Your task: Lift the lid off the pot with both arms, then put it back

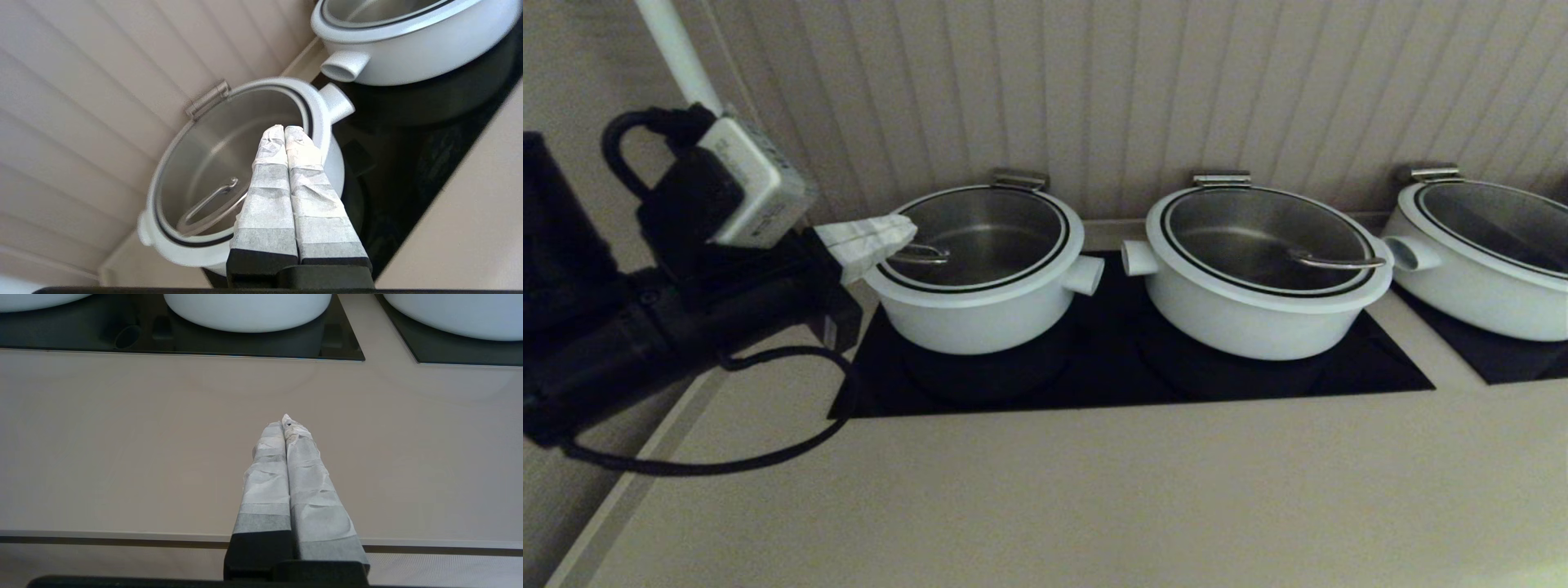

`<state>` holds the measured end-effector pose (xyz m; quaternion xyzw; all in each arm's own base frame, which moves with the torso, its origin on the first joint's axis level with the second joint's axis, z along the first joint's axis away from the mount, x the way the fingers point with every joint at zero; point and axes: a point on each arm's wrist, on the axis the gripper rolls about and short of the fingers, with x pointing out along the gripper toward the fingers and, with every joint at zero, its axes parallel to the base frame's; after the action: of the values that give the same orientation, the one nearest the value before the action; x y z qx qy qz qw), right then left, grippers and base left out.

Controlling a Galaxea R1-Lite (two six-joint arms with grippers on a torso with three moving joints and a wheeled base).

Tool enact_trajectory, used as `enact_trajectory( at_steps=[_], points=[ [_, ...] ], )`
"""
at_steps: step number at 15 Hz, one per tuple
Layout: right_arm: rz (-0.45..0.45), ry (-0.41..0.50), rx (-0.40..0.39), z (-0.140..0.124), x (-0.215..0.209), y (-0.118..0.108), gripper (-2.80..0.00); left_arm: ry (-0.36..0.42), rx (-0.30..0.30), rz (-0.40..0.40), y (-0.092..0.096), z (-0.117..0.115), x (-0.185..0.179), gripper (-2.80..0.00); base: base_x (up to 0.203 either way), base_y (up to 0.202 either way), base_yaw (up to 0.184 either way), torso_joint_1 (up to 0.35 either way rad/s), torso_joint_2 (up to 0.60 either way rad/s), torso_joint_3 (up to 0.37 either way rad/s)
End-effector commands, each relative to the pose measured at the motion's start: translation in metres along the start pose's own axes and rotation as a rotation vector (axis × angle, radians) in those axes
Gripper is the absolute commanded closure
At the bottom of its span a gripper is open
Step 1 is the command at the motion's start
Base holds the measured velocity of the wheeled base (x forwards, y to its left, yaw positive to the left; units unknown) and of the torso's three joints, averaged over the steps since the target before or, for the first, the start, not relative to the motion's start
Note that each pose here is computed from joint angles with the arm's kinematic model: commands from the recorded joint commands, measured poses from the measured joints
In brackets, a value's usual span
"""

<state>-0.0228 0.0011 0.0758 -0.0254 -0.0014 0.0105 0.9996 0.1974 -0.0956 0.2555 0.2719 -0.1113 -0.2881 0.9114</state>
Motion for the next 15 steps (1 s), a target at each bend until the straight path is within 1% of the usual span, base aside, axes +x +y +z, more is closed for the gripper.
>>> enact_trajectory(
  at_steps=[1,3,6,8,10,12,15],
  points=[
    [0.002,-0.001,-0.001,0.0,0.0,0.0,0.0,-0.064,0.047,0.032,-0.004,0.013,-0.041,0.0,0.0,0.0,0.0,0.0,0.0,0.0],
    [0.0,-0.001,0.0,0.0,0.0,0.0,0.0,-0.055,0.057,0.063,-0.01,0.011,-0.066,0.0,0.0,0.0,0.0,0.0,0.0,0.0],
    [0.0,-0.001,-0.001,0.0,0.0,0.0,0.0,0.004,0.041,0.102,-0.022,0.006,-0.113,0.0,0.0,0.0,0.0,0.0,0.0,0.0],
    [0.0,-0.001,0.0,0.0,0.0,0.0,0.0,0.077,0.006,0.104,-0.031,-0.001,-0.142,0.0,0.0,0.0,0.0,0.0,0.0,0.0],
    [0.0,-0.001,-0.001,0.0,0.0,0.0,0.0,0.171,-0.043,0.118,-0.041,-0.009,-0.166,0.0,0.0,0.0,0.0,0.0,0.0,0.0],
    [0.0,-0.001,0.0,0.0,0.0,0.0,0.0,0.221,-0.071,0.134,-0.047,-0.015,-0.184,0.0,0.0,0.0,0.0,0.0,0.0,0.0],
    [0.0,-0.001,0.0,0.0,0.0,0.0,0.0,0.269,-0.078,0.137,-0.058,-0.023,-0.209,0.0,0.0,0.0,0.0,0.0,0.0,0.0]
  ],
)
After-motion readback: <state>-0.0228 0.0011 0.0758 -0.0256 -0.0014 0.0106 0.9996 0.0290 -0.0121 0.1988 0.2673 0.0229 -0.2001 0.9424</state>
